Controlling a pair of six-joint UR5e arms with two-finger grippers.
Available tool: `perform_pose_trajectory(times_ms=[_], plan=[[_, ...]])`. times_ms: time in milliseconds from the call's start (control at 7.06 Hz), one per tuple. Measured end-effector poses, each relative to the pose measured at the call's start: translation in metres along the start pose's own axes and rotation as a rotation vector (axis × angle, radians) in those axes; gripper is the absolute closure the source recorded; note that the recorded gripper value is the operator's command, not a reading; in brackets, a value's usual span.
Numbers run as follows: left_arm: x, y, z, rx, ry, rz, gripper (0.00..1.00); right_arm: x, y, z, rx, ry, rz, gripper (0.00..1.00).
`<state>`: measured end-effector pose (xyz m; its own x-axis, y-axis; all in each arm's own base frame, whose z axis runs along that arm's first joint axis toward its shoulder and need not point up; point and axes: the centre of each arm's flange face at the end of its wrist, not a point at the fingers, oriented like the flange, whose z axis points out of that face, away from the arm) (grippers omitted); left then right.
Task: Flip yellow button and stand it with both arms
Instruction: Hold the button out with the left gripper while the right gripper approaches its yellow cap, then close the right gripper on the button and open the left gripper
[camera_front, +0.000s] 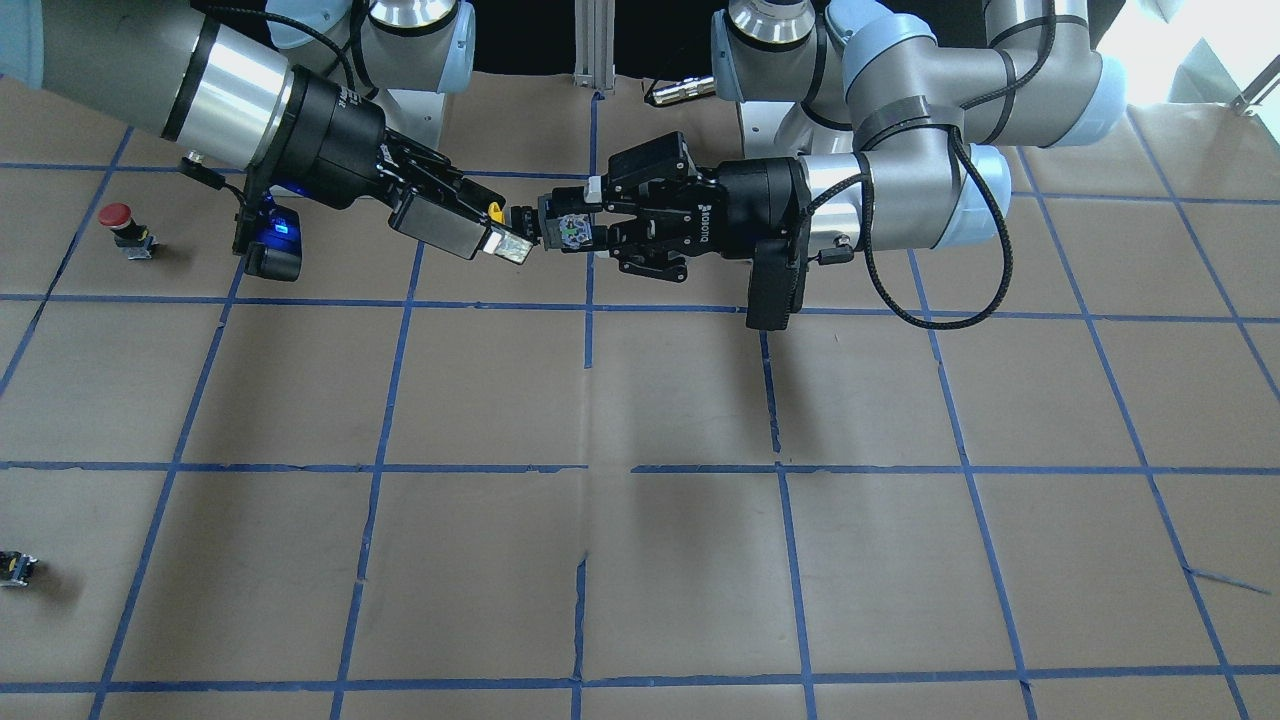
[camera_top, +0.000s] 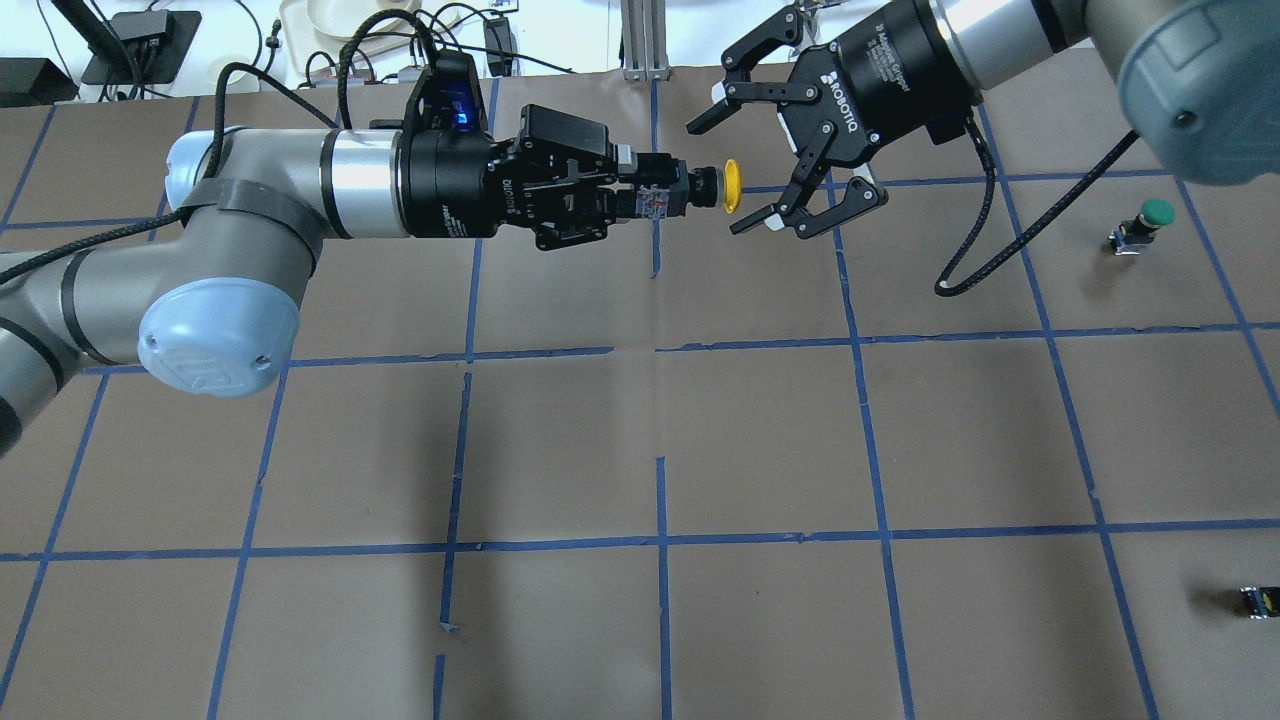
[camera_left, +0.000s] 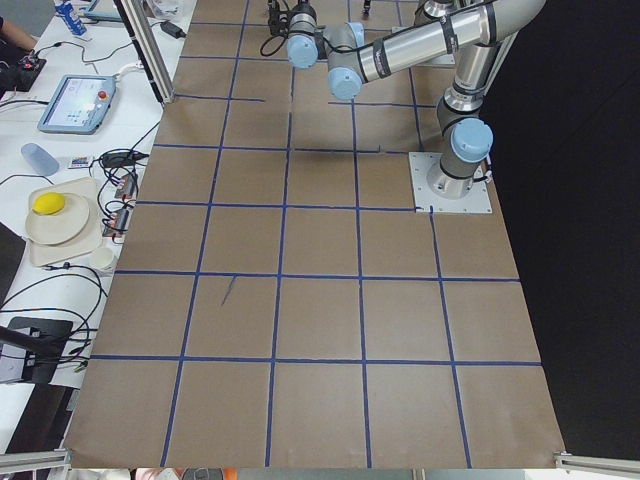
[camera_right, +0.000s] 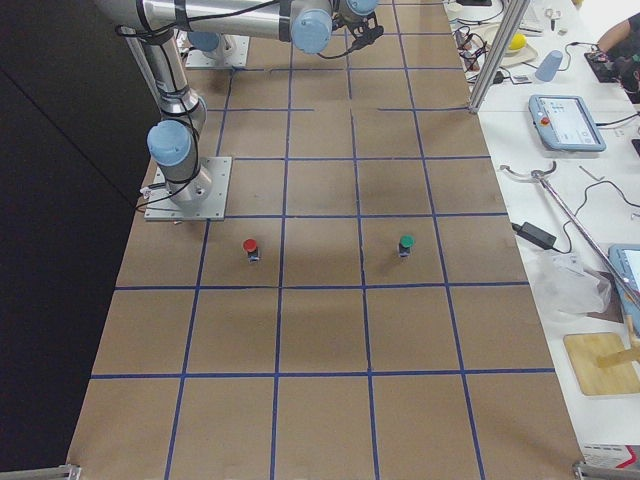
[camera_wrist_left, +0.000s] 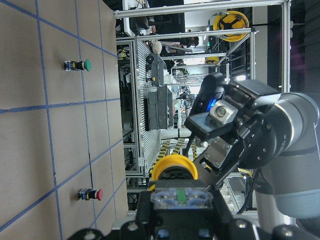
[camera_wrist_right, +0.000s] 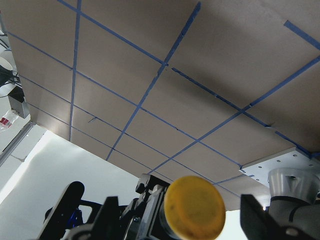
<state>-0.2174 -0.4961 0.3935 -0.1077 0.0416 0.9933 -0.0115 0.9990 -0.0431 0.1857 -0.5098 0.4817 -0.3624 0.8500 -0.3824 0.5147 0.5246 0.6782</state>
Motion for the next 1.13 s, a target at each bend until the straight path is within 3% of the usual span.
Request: perform_pose_trajectory(times_ms=[283,425,567,708,1133], plan=[[0.0003,0.0,0.0003,-0.001,-0.002,0.001,0.91,0.0042,-0.0026,0.0039,-0.006,0.005,0.008,0.81],[0.0002,0.0001,0.0004,-0.001,-0.002,0.001,0.9,0.0049,-0.0029,0.0043,-0.006,0.006,0.009,0.82],[0.0005,0.0004,0.0003,-0.001,-0.002,0.001,0.2,0.005,-0.0031,0.0045,-0.005,0.006,0.01,0.81],[0.0008,0.0005,0.0,0.0,-0.002,-0.001,0.1,0.0047,-0.0031,0.0045,-0.004,0.005,0.009,0.81],[0.0044,0.0012,-0.0016,0.001,-0.012,-0.009,0.1,0.0029,-0.0041,0.0034,-0.001,-0.001,-0.002,0.81]])
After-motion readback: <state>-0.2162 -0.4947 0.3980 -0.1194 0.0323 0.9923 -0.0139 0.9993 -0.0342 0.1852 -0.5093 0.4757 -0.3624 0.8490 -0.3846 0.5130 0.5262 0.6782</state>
